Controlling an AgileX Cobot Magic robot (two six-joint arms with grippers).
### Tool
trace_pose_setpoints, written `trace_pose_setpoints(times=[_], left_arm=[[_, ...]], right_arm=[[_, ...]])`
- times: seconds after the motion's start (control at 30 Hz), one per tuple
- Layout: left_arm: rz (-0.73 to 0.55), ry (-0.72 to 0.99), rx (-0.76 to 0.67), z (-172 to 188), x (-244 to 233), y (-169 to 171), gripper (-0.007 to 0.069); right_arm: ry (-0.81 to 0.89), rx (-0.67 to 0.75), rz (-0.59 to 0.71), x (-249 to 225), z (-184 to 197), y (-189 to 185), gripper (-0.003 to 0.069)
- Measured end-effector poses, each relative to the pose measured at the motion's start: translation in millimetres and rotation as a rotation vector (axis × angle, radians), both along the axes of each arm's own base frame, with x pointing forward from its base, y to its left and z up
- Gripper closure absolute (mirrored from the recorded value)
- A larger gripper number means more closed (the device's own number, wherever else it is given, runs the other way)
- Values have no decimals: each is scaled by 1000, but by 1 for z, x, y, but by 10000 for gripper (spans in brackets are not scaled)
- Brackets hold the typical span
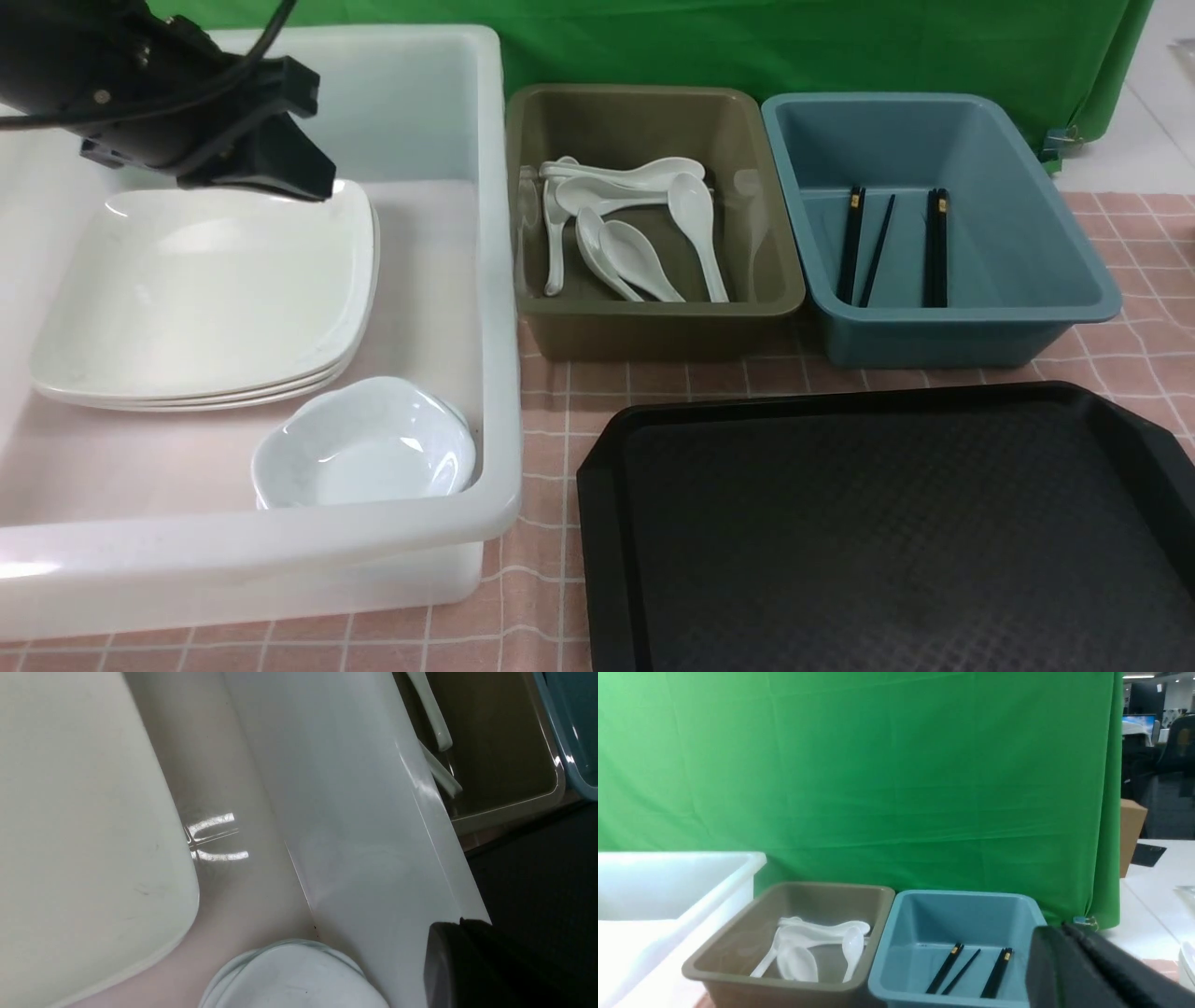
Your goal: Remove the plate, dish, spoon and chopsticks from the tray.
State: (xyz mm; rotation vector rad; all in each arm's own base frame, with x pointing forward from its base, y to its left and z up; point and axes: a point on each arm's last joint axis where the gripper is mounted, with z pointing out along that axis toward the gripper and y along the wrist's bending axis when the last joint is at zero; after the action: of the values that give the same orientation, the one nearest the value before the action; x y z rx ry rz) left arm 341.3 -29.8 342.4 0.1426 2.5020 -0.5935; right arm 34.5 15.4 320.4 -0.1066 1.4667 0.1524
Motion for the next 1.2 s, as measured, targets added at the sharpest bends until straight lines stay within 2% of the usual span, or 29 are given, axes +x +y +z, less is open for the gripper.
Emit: trace_pose_setpoints(times=[0.47,0.6,1.0,1.2], left_arm=[[-8,17,-8,0,-2,-1,629],[-7,46,-53,1,-4,-4,629],[-86,168,-44,-3,-17,-6,628],[-109,175,-42,-2,-29,-13,628]], right_arm=[[27,1,1,3,-8,0,620],[54,0,-23,10,-26,-2,614],[298,-290,-82,20,-132,-9,588],[293,-369,-49,20,-135,-9,571]])
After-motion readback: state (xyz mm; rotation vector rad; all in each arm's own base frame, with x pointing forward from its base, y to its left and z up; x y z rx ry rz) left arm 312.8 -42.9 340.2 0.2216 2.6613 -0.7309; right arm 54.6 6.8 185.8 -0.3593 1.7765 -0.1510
